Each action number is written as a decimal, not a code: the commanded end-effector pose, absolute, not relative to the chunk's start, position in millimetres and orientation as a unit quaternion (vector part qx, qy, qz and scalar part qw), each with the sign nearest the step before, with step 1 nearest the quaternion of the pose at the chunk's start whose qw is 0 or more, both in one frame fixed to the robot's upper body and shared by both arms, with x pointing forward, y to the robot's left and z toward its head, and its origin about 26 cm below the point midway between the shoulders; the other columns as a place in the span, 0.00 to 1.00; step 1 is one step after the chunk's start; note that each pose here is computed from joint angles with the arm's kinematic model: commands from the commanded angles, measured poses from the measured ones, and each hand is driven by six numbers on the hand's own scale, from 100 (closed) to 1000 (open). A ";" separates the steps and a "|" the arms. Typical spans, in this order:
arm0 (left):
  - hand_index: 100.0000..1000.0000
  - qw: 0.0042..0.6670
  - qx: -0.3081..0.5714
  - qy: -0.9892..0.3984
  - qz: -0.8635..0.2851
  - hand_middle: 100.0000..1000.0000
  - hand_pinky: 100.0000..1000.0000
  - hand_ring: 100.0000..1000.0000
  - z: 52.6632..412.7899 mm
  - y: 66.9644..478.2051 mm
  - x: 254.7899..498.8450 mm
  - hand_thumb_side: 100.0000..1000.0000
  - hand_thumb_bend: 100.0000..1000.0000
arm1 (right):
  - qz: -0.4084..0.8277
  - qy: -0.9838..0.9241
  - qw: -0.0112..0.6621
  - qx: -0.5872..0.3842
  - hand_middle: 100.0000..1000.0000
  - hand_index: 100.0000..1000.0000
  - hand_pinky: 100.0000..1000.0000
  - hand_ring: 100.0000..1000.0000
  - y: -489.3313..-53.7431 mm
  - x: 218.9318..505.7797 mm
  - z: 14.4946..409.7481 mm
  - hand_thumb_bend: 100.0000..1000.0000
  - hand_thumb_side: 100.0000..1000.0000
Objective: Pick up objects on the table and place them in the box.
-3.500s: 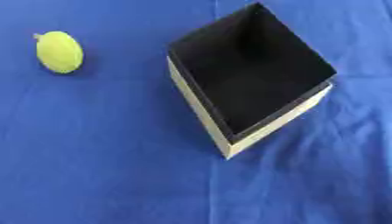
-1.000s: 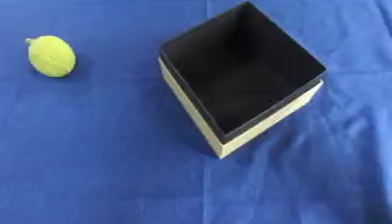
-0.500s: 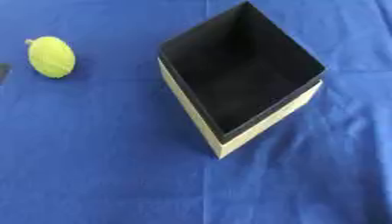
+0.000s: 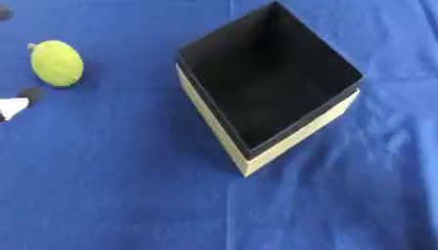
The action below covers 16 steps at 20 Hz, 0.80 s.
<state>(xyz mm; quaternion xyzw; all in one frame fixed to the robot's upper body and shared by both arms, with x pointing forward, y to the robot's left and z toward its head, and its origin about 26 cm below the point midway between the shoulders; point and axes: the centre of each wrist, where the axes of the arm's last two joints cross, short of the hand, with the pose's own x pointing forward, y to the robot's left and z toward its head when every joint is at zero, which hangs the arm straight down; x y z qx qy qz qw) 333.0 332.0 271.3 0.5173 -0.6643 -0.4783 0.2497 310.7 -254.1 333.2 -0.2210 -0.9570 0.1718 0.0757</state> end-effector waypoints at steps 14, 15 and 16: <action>0.89 0.380 0.480 -0.607 -0.507 0.80 0.92 0.87 285.2 346.6 382.9 0.00 0.23 | 0.176 -0.958 0.065 -0.217 0.59 0.84 0.83 0.77 -253.5 306.2 338.7 0.00 0.20; 0.89 0.389 0.476 -0.606 -0.505 0.81 0.91 0.87 286.3 346.2 385.5 0.00 0.24 | 0.176 -0.958 0.065 -0.217 0.59 0.84 0.83 0.77 -253.4 306.2 338.7 0.00 0.20; 0.89 0.398 0.472 -0.604 -0.504 0.81 0.91 0.88 287.6 345.8 388.0 0.00 0.25 | 0.176 -0.958 0.065 -0.217 0.59 0.84 0.83 0.77 -253.4 306.2 338.7 0.00 0.20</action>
